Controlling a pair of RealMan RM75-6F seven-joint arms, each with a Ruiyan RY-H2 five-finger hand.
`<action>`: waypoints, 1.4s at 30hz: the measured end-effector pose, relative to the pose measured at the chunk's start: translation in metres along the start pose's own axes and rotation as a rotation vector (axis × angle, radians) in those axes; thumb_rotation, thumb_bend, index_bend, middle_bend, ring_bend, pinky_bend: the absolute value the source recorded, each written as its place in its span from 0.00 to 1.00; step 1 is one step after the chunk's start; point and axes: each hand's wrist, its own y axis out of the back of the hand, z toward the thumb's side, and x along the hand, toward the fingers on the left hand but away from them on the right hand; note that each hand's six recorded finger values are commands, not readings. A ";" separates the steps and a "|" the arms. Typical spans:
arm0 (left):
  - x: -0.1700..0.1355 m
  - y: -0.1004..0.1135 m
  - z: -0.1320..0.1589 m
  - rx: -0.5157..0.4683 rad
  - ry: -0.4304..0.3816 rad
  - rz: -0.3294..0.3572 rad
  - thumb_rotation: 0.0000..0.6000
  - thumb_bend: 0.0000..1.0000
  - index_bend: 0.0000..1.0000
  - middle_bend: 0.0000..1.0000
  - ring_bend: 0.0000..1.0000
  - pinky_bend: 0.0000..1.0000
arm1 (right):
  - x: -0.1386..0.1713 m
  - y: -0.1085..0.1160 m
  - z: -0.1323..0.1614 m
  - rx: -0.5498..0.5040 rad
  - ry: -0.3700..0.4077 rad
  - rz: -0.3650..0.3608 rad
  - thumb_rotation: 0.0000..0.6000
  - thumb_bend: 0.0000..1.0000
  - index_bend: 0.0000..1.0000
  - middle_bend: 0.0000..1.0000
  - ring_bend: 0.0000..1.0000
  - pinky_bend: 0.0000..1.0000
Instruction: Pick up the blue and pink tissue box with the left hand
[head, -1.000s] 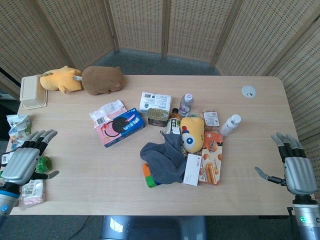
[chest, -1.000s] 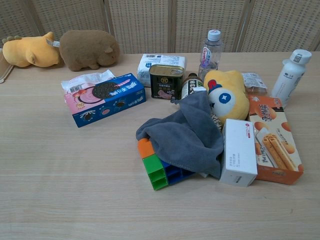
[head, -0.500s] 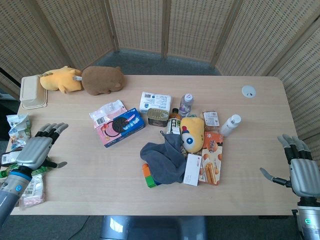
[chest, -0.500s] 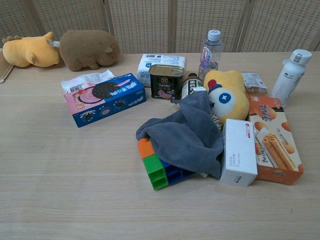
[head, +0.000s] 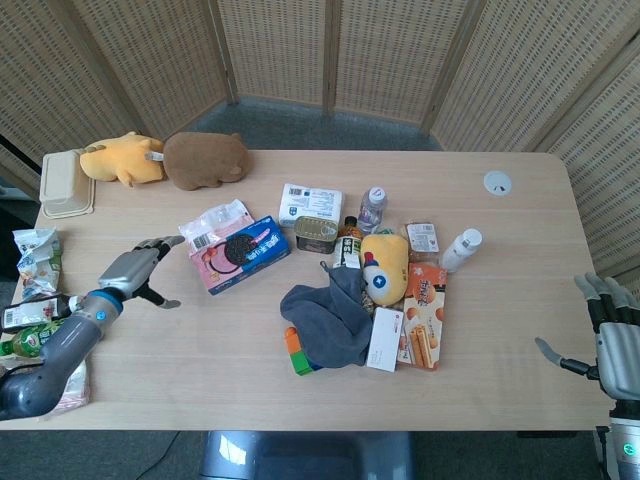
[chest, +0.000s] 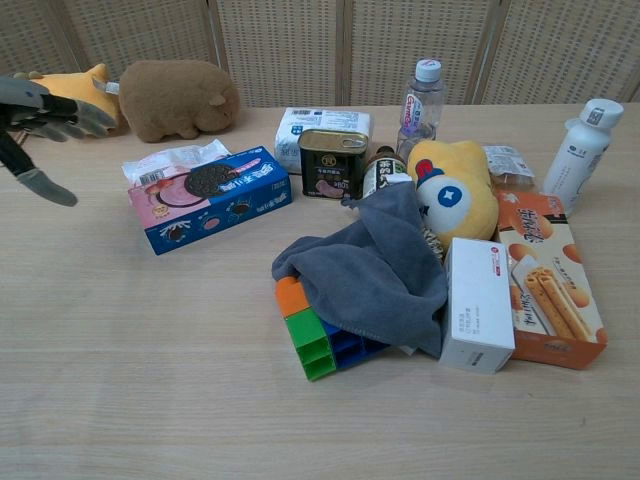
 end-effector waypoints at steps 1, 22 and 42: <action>0.007 -0.001 0.004 -0.018 -0.001 -0.013 1.00 0.01 0.00 0.00 0.00 0.00 | 0.000 0.001 -0.002 0.003 -0.006 -0.002 0.57 0.20 0.00 0.00 0.00 0.00; 0.104 -0.025 0.083 -0.291 0.016 -0.173 1.00 0.01 0.00 0.00 0.00 0.00 | 0.013 0.018 -0.031 0.041 -0.104 -0.037 0.58 0.20 0.00 0.00 0.00 0.00; 0.107 -0.043 0.092 -0.325 0.007 -0.237 1.00 0.01 0.00 0.00 0.00 0.00 | 0.017 0.026 -0.031 0.033 -0.112 -0.058 0.58 0.20 0.00 0.00 0.00 0.00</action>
